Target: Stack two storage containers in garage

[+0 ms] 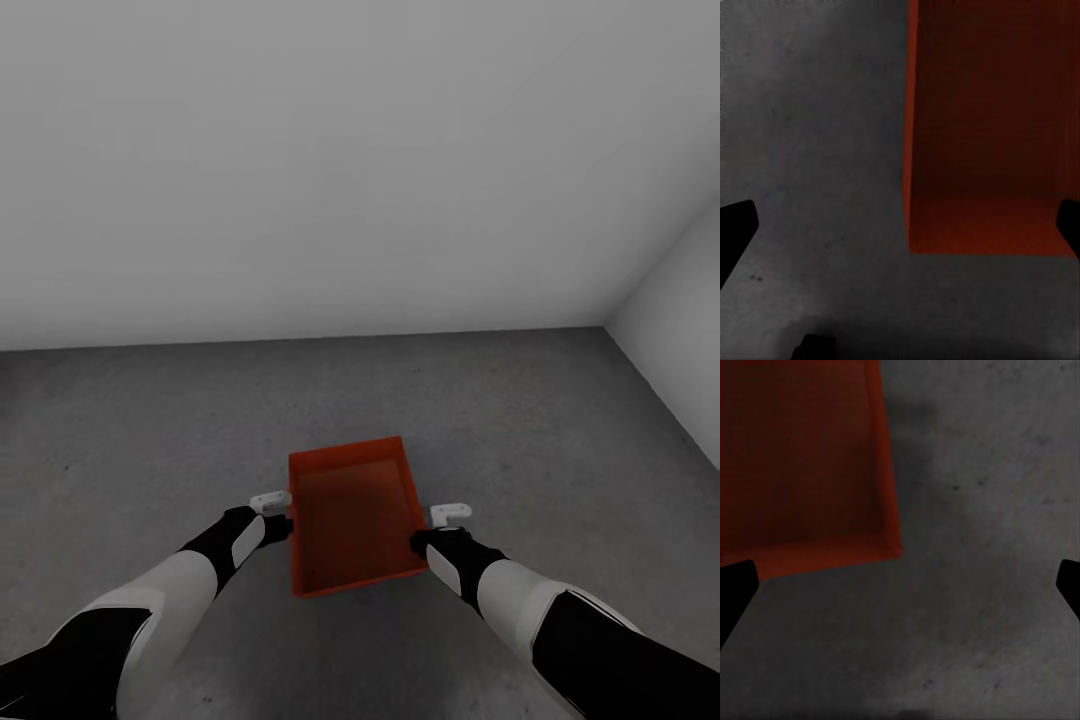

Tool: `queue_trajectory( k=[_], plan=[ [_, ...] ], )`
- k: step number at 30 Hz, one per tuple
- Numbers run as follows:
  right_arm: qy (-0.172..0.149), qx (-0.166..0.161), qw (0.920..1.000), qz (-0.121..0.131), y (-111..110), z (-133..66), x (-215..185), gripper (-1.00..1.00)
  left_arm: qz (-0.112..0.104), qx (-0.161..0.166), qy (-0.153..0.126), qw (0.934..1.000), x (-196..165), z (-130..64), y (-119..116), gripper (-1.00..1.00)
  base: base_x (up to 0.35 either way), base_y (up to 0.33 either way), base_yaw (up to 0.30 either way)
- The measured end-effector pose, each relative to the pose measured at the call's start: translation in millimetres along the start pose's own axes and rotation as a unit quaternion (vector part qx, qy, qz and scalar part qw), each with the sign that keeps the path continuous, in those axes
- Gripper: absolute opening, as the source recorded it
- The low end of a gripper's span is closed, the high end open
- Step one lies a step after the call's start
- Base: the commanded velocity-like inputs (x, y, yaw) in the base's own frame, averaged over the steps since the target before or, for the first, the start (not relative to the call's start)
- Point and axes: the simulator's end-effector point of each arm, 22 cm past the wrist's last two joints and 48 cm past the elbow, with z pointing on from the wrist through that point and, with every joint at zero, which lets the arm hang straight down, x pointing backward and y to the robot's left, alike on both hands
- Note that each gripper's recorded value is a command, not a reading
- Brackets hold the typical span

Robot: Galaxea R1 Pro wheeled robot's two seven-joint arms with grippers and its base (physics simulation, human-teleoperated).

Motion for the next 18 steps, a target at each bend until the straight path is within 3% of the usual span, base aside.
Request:
queue_trajectory(
  k=[18],
  plan=[
    [0.000,0.000,1.0000,0.001,-3.5,-29.9,-10.2,1.00,0.000,0.000,0.000,1.0000,-7.3,-30.8,-1.9,1.00,0.000,0.000,0.000]
  ],
)
